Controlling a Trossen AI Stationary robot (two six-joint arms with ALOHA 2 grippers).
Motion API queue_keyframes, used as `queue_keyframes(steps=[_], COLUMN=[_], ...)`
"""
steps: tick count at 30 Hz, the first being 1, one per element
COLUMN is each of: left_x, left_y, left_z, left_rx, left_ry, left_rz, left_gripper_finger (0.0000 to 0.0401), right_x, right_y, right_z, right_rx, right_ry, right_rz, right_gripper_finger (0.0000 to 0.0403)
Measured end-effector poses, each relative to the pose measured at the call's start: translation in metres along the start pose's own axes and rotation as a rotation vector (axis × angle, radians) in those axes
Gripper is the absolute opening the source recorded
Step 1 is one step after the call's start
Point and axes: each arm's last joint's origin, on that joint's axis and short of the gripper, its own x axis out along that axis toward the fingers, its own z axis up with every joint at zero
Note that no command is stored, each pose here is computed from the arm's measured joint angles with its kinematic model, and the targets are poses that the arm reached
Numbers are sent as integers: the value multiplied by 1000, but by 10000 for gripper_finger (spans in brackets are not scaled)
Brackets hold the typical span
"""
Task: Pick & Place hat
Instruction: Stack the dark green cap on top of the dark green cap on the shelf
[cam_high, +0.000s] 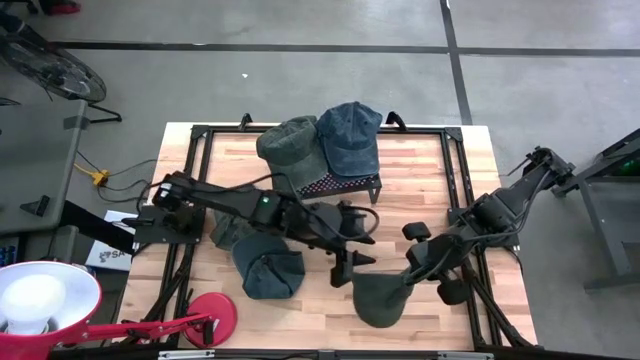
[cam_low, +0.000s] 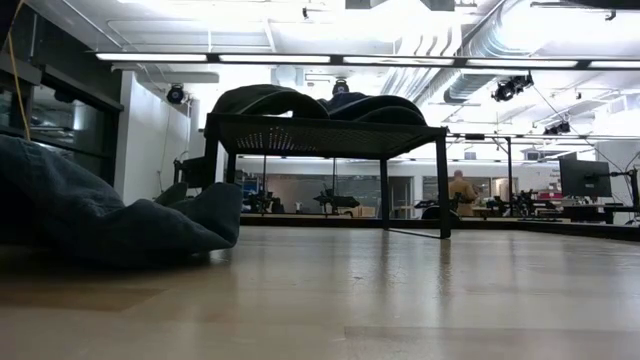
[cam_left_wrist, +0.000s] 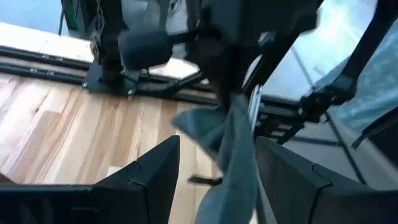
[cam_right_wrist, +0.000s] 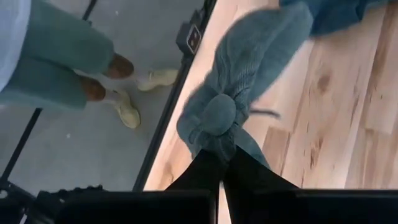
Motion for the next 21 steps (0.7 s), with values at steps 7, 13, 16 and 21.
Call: queue_keyframes(steps=[7, 13, 16, 21], left_x=[29, 43, 49, 49], left_y=[-3, -1, 0, 0], left_z=[-3, -10, -14, -15], left_rx=[49, 75, 75, 76], left_ry=[-82, -75, -70, -50], left_rz=[-45, -39, -28, -22], left_gripper_finger=[204, 204, 204, 205], right_x=[0, -1, -1, -2], right_y=[-2, -7, -11, -16], right_z=[5, 8, 10, 12], right_rx=[20, 46, 57, 72], right_ry=[-58, -87, -101, -122], right_rz=[-31, -85, -96, -137], right_gripper_finger=[0, 0, 0, 0])
